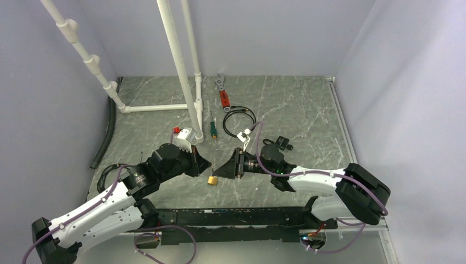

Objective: Unlock with the key

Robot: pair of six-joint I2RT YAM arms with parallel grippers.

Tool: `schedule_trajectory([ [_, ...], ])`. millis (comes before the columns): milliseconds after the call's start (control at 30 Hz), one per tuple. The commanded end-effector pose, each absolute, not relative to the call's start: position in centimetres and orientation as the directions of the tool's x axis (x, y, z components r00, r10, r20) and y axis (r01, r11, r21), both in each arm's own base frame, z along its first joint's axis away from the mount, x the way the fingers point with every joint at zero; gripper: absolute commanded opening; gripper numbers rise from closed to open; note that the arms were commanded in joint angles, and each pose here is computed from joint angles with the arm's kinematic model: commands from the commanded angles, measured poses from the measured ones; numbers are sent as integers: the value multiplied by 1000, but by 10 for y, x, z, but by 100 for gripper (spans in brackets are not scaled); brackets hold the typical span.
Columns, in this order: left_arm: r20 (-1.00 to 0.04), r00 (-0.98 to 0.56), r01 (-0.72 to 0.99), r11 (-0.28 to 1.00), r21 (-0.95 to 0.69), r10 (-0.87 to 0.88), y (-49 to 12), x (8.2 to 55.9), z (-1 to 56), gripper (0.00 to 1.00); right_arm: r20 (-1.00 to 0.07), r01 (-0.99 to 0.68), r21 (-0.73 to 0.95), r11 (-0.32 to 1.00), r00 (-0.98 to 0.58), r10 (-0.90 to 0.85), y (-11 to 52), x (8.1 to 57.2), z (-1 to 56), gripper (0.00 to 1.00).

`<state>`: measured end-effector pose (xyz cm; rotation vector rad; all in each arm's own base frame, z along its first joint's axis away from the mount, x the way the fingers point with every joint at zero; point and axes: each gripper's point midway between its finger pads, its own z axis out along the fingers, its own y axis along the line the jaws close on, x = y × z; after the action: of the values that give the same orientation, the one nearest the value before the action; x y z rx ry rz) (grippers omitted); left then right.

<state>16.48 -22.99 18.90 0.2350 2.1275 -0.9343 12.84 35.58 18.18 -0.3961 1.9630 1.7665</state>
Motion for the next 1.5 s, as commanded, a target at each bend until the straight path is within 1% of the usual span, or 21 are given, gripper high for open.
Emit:
schedule_trajectory([
  [0, -734, -655, 454, 685, -570, -177, -235, 167, 199, 0, -548, -551, 834, 30, -821, 161, 369, 134, 219, 45],
  [467, -726, -659, 444, 678, -586, -195, -227, 160, 196, 0, -519, -519, 854, 42, -841, 155, 387, 142, 211, 33],
  [633, -732, -648, 425, 697, -578, -212, -221, 163, 194, 0, -522, -518, 853, 65, -840, 147, 392, 144, 209, 16],
  [733, -733, -645, 419, 703, -575, -215, -220, 164, 194, 0, -524, -518, 851, 80, -840, 141, 394, 145, 208, 1],
  [900, -738, -638, 410, 714, -568, -220, -217, 166, 194, 0, -522, -504, 851, 146, -841, 139, 392, 149, 200, 0],
  [1100, -740, -636, 396, 731, -556, -217, -212, 167, 190, 0, -526, -502, 844, 188, -843, 110, 391, 148, 195, 0],
  [1167, -743, -633, 391, 740, -548, -216, -210, 167, 189, 7, -535, -509, 836, 205, -839, 101, 389, 148, 195, 0],
  [1233, -748, -629, 386, 750, -537, -211, -207, 167, 189, 19, -543, -513, 826, 234, -835, 85, 385, 147, 193, 0],
  [1300, -753, -626, 387, 758, -526, -203, -203, 167, 190, 29, -542, -509, 815, 276, -839, 55, 381, 146, 191, 0],
  [1367, -760, -618, 392, 761, -517, -198, -201, 166, 191, 33, -537, -498, 805, 323, -843, 35, 375, 145, 188, 0],
  [1467, -771, -607, 385, 778, -497, -193, -195, 167, 190, 36, -529, -484, 794, 368, -848, 26, 366, 145, 192, 0],
])
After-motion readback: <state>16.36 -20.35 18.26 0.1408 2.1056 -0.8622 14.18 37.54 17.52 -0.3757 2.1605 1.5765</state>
